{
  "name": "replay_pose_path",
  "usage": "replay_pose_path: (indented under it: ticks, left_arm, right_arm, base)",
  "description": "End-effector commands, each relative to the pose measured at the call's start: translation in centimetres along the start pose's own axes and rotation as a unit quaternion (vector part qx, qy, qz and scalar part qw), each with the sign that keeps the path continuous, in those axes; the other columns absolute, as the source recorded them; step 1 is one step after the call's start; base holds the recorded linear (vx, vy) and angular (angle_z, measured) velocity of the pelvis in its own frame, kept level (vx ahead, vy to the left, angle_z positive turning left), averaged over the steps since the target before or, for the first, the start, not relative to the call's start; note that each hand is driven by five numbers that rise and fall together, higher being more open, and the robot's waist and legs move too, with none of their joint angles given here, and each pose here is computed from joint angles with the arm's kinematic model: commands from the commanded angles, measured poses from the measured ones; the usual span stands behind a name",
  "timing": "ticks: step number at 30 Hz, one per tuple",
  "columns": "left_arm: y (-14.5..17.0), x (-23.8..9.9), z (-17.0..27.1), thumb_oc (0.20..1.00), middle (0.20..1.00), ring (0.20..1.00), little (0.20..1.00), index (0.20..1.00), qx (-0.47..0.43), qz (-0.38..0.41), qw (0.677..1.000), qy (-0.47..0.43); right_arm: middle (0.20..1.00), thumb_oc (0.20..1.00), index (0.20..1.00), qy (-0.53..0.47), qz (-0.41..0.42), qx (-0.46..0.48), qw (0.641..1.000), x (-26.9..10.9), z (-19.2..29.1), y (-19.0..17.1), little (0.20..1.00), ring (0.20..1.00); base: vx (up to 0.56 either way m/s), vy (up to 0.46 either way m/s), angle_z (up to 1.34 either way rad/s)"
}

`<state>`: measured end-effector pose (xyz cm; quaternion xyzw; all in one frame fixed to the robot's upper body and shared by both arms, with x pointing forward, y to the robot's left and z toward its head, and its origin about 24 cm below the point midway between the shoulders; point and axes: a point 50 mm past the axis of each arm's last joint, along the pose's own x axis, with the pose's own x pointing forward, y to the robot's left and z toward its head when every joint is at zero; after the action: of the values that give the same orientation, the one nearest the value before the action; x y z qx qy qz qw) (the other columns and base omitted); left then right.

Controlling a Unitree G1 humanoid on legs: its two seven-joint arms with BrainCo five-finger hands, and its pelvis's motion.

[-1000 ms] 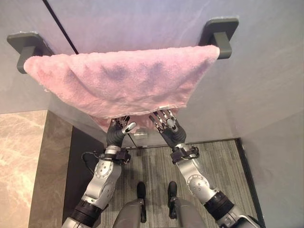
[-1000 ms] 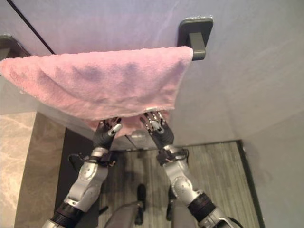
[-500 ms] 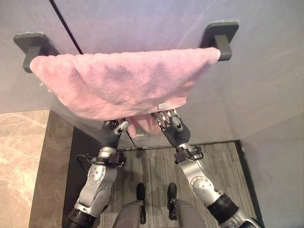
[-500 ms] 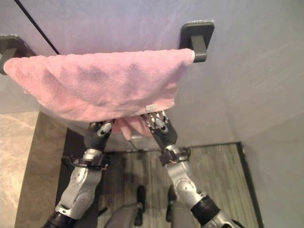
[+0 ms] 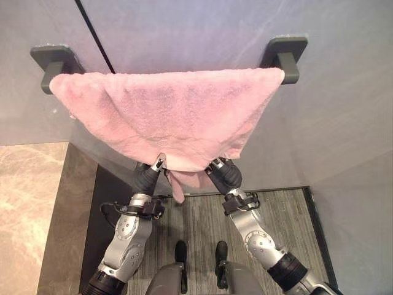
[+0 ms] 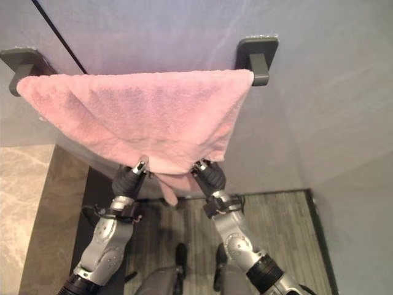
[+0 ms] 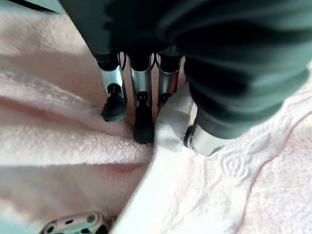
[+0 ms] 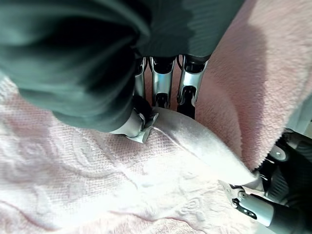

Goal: Put brush and paste in cup on sink, flatten towel.

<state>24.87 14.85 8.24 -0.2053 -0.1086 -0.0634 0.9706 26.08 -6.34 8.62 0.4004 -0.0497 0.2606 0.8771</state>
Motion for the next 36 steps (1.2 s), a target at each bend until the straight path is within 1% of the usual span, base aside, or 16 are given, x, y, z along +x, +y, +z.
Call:
replay_pose_path:
  ticks: [1,10,11,12,13,15,16,25,32,33,34,35,36]
  left_arm:
    - [1.7,-0.5,0.6,0.200,0.200,0.200,0.200,0.200,0.045,0.011,0.999,-0.007]
    - [3.3,-1.8,-2.4,0.200,0.200,0.200,0.200,0.200,0.069,0.040,0.994,0.071]
    - [3.5,-1.9,-2.7,0.225,0.225,0.225,0.225,0.225,0.073,0.044,0.993,0.079]
    - [3.5,-1.9,-2.7,0.492,0.492,0.492,0.492,0.492,0.073,0.044,0.993,0.079]
    - [3.5,-2.0,-3.0,0.633,0.633,0.633,0.633,0.633,0.073,0.047,0.993,0.086]
    - [3.6,-2.2,-3.3,0.774,0.774,0.774,0.774,0.774,0.074,0.048,0.992,0.092]
    - [3.7,-2.3,-3.5,1.000,1.000,1.000,1.000,1.000,0.076,0.049,0.991,0.099]
    - [4.5,-3.3,-5.3,1.000,1.000,1.000,1.000,1.000,0.097,0.064,0.983,0.145]
    - [4.3,-3.3,-5.4,1.000,1.000,1.000,1.000,1.000,0.098,0.061,0.983,0.145]
    - [4.3,-3.2,-5.4,0.947,0.947,0.947,0.947,0.947,0.098,0.061,0.983,0.144]
    - [4.4,-3.2,-5.5,0.335,0.335,0.335,0.335,0.335,0.100,0.065,0.982,0.146]
    - [4.4,-3.2,-5.5,0.335,0.335,0.335,0.335,0.335,0.100,0.065,0.982,0.146]
    - [4.5,-3.2,-5.8,0.200,0.200,0.200,0.200,0.200,0.101,0.071,0.981,0.149]
  right_arm:
    - [0.200,0.200,0.200,-0.019,0.006,-0.015,1.000,-0.1,0.3,0.4,0.200,0.200]
    - [0.200,0.200,0.200,0.035,-0.045,-0.017,0.998,-1.2,-1.9,-1.6,0.200,0.200]
    - [0.200,0.200,0.200,0.042,-0.049,-0.020,0.998,-1.3,-2.1,-1.7,0.200,0.200]
    - [0.200,0.200,0.200,0.042,-0.049,-0.020,0.998,-1.3,-2.1,-1.7,0.200,0.200]
    - [0.200,0.200,0.200,0.047,-0.056,-0.018,0.997,-1.4,-2.4,-1.9,0.200,0.200]
    - [0.200,0.200,0.200,0.053,-0.061,-0.018,0.997,-1.5,-2.7,-2.1,0.200,0.200]
    - [0.200,0.200,0.200,0.057,-0.065,-0.020,0.996,-1.5,-2.8,-2.3,0.200,0.200]
    - [0.200,0.200,0.200,0.079,-0.090,-0.021,0.993,-2.0,-3.8,-3.1,0.200,0.200]
    - [0.200,0.200,0.200,0.081,-0.092,-0.023,0.992,-1.8,-3.9,-3.0,0.200,0.200]
    - [0.200,0.200,0.200,0.081,-0.094,-0.024,0.992,-1.8,-3.9,-3.1,0.200,0.200]
    - [0.200,0.200,0.200,0.086,-0.096,-0.024,0.991,-1.9,-4.1,-3.2,0.200,0.200]
    - [0.200,0.200,0.200,0.086,-0.096,-0.024,0.991,-1.9,-4.1,-3.2,0.200,0.200]
    - [0.200,0.200,0.200,0.091,-0.099,-0.024,0.991,-1.9,-4.4,-3.2,0.200,0.200]
  base:
    - [0.02,-0.001,0.05]
    - [0.00,-0.001,0.01]
    - [0.00,0.000,0.00]
    - [0.00,0.000,0.00]
    - [0.01,-0.004,0.03]
    - [0.00,-0.004,0.02]
    - [0.00,-0.009,0.04]
    - [0.00,-0.001,0.02]
    - [0.00,0.000,0.00]
    - [0.00,0.000,0.00]
    - [0.00,0.000,0.00]
    - [0.00,0.000,0.00]
    - [0.00,0.000,0.00]
